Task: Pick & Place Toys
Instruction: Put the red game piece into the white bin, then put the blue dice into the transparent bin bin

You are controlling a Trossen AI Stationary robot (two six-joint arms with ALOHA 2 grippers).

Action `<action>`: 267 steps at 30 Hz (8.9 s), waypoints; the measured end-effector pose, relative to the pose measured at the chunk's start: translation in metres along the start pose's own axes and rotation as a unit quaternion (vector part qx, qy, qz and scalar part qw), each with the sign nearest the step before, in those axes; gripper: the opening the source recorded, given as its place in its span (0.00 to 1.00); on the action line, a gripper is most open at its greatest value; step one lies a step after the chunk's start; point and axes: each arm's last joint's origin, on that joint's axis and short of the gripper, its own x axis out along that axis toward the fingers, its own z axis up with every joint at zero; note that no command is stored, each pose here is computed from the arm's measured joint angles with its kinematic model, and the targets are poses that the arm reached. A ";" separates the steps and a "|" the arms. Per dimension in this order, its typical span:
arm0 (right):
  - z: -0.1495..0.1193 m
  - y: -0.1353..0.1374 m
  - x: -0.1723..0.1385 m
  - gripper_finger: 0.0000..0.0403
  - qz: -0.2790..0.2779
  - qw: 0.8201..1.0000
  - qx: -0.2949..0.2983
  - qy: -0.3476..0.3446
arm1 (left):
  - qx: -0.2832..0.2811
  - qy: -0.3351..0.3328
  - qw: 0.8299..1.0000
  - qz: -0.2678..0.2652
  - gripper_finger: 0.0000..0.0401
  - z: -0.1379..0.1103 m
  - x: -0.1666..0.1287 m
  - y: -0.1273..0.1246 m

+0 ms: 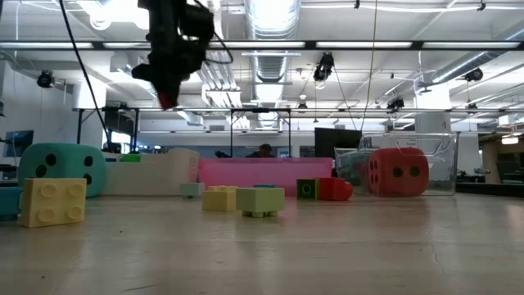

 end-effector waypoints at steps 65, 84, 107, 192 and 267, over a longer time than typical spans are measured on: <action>-0.018 -0.058 0.002 0.92 0.201 0.971 0.025 -0.126 | -0.138 0.015 0.988 0.061 0.23 -0.023 0.117 0.005; -0.017 -0.058 0.002 0.92 0.201 0.971 0.021 -0.128 | -0.146 0.016 0.987 0.059 0.34 -0.025 0.122 0.005; -0.018 -0.058 0.002 0.92 0.200 0.971 0.020 -0.128 | -0.115 0.043 0.991 0.053 0.82 -0.016 0.084 -0.001; -0.018 -0.058 0.002 0.92 0.200 0.971 0.020 -0.127 | -0.204 0.083 0.969 0.107 0.83 -0.145 0.083 -0.032; -0.016 -0.057 0.002 0.92 0.203 0.970 0.022 -0.133 | -0.117 0.077 0.985 0.104 0.33 -0.151 0.058 -0.040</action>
